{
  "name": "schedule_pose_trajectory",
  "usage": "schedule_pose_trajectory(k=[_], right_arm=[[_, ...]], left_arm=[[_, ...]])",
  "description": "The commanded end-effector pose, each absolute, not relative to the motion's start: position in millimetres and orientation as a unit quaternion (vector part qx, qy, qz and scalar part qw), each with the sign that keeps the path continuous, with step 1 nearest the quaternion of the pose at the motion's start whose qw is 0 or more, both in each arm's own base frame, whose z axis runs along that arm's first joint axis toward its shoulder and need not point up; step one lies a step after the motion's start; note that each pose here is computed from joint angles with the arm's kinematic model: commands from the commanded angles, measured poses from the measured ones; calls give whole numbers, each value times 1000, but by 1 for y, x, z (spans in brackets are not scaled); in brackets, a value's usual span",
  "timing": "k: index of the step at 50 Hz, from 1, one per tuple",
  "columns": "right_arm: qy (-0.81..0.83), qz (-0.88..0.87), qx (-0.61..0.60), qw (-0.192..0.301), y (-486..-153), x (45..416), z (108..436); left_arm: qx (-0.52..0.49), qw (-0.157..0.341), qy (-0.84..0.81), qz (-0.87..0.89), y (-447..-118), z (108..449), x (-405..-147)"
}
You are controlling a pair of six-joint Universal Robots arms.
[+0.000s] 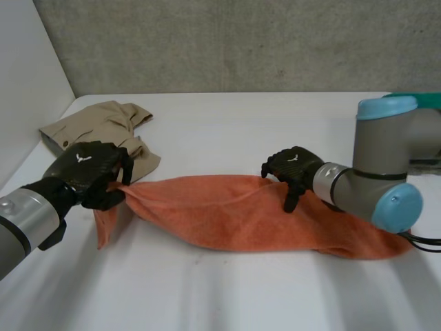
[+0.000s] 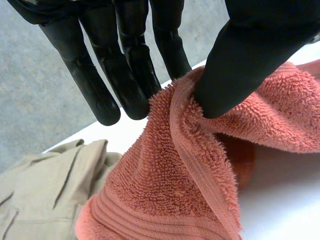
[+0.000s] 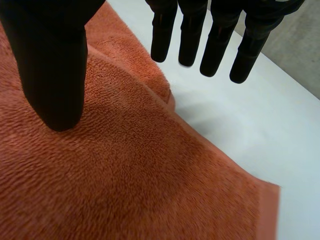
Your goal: Fold the laundry.
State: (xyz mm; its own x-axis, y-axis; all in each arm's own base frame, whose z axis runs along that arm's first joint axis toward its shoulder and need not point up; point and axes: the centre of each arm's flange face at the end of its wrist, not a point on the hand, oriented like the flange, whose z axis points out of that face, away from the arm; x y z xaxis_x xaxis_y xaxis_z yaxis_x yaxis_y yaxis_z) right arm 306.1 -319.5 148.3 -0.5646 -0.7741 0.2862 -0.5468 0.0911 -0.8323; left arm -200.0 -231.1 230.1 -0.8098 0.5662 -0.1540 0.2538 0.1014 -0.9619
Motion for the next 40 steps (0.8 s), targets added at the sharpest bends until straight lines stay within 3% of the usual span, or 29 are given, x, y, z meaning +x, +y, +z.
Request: schedule_pose_trajectory(k=[1,6,10,12,13,16,17,21,25,31,36,40], right_arm=[[728,-494,-462,111,-320,320,123],[720,-513,-457,101,-326,324,123],[691,-595,-404,71,-349,324,156],[661,-667,-340,51,-365,319,194],[626,-721,-294,41,-374,316,224],[569,-786,-242,33,-381,312,266],[526,-823,-216,25,-381,308,294],[432,-886,-171,6,-375,300,350],[378,-913,-152,1,-366,293,382],[407,-895,-182,3,-365,289,372],[498,-837,-224,-2,-368,274,326],[583,-767,-267,2,-356,258,268]], left_arm=[[-270,125,-720,627,-234,240,-197],[-270,126,-717,630,-238,238,-197],[-272,123,-710,637,-248,236,-198],[-273,119,-697,652,-259,241,-199],[-272,112,-677,674,-274,250,-200],[-271,96,-635,717,-300,272,-203],[-265,81,-601,749,-318,293,-204],[-222,53,-507,831,-352,355,-208],[-175,60,-446,876,-366,398,-212],[-169,79,-475,860,-368,393,-217],[-196,76,-543,813,-359,343,-217],[-232,75,-617,748,-334,277,-211]])
